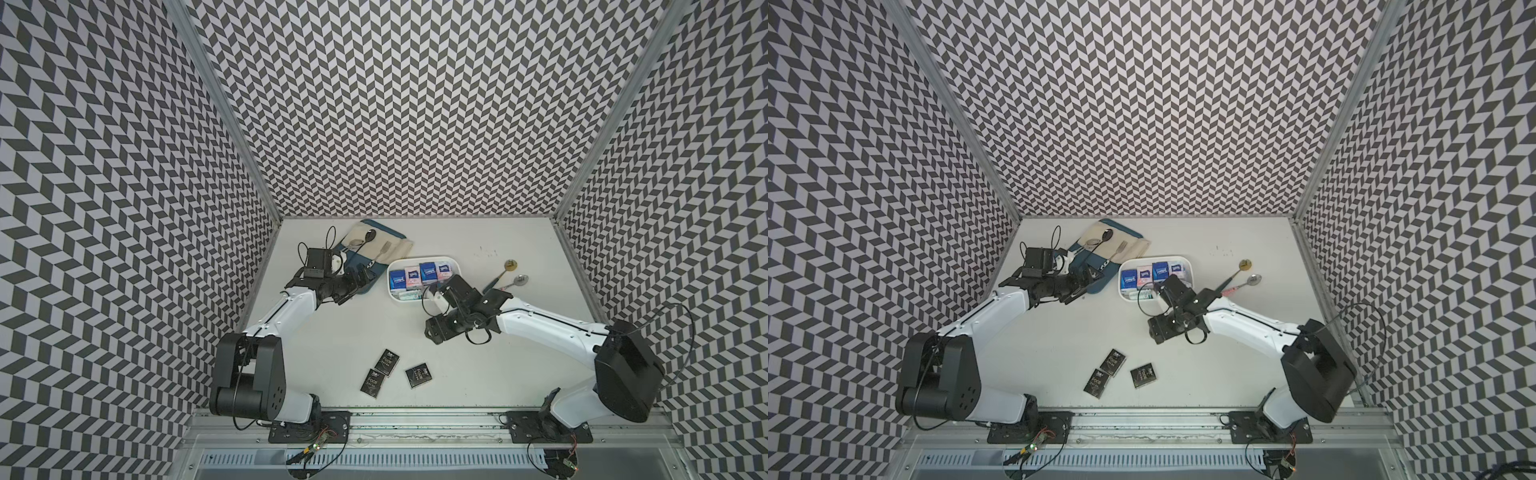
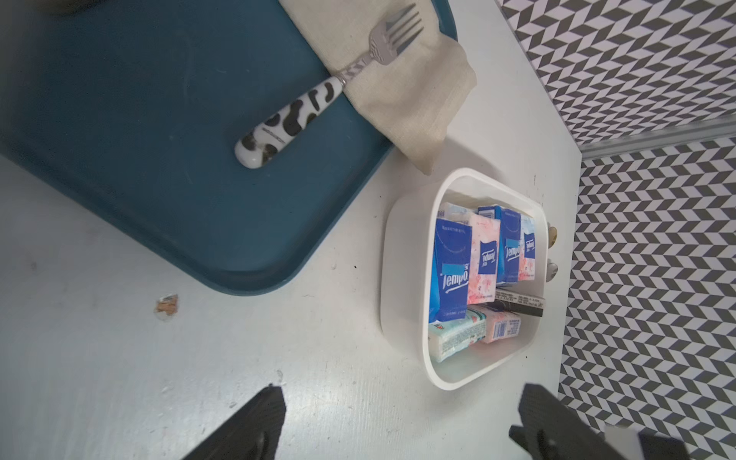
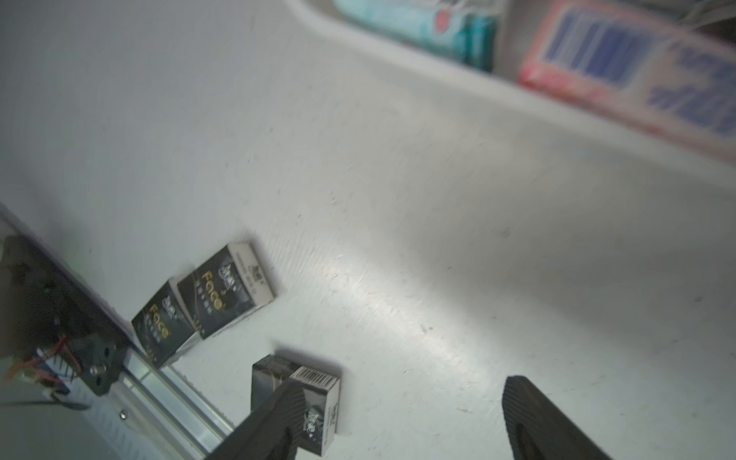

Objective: Put the pocket tissues into the storage box
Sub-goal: Move the pocket tissues to the center of the board.

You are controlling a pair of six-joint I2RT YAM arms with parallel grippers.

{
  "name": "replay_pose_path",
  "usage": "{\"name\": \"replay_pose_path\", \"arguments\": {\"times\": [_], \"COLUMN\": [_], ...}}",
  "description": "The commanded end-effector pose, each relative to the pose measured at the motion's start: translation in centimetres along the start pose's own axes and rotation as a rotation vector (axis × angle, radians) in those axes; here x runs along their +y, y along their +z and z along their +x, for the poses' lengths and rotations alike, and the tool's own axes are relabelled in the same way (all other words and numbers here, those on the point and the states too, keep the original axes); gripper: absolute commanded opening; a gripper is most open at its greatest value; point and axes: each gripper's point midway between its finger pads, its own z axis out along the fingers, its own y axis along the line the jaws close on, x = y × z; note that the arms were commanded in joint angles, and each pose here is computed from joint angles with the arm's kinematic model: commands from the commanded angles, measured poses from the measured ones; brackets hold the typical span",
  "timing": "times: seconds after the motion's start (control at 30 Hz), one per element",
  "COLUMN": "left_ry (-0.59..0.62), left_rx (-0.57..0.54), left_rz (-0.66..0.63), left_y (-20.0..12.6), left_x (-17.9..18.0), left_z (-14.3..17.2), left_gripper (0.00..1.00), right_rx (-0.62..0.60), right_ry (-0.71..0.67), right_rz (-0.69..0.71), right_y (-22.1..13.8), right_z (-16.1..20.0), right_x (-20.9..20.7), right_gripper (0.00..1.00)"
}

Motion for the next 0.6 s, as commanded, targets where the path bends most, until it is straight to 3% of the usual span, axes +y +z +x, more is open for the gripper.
{"name": "replay_pose_path", "arguments": {"times": [0.0,0.13,0.27,0.4,0.47,0.57], "left_ry": [0.016,0.01,-0.008,-0.009,-0.013,-0.015], "left_rx": [-0.027,-0.037,-0.038,-0.059,-0.064,-0.065], "left_rz": [0.019,0.008,0.009,0.001,0.0,-0.002], "left_y": [-1.3,-1.7,-2.1,-2.7,-2.9,-2.9], "left_x": [-0.3,0.1,0.6,0.9,0.9,1.0], "left_z": [-0.2,-0.3,-0.3,-0.5,-0.6,-0.7], "left_gripper": [0.98,0.98,0.98,0.98,0.98,0.98], "right_rx": [0.033,0.07,0.161,0.217,0.247,0.253], "right_ry": [-0.03,-0.109,-0.211,-0.273,-0.276,-0.288], "right_rz": [-0.016,-0.004,-0.031,0.071,0.031,0.051], "right_y": [0.0,1.0,1.6,1.6,1.5,1.6], "right_z": [1.9,3.4,6.1,8.3,9.2,9.4], "right_x": [2.3,3.7,5.0,3.6,4.1,3.9], "right_gripper": [0.87,0.87,0.7,0.65,0.54,0.51]}}
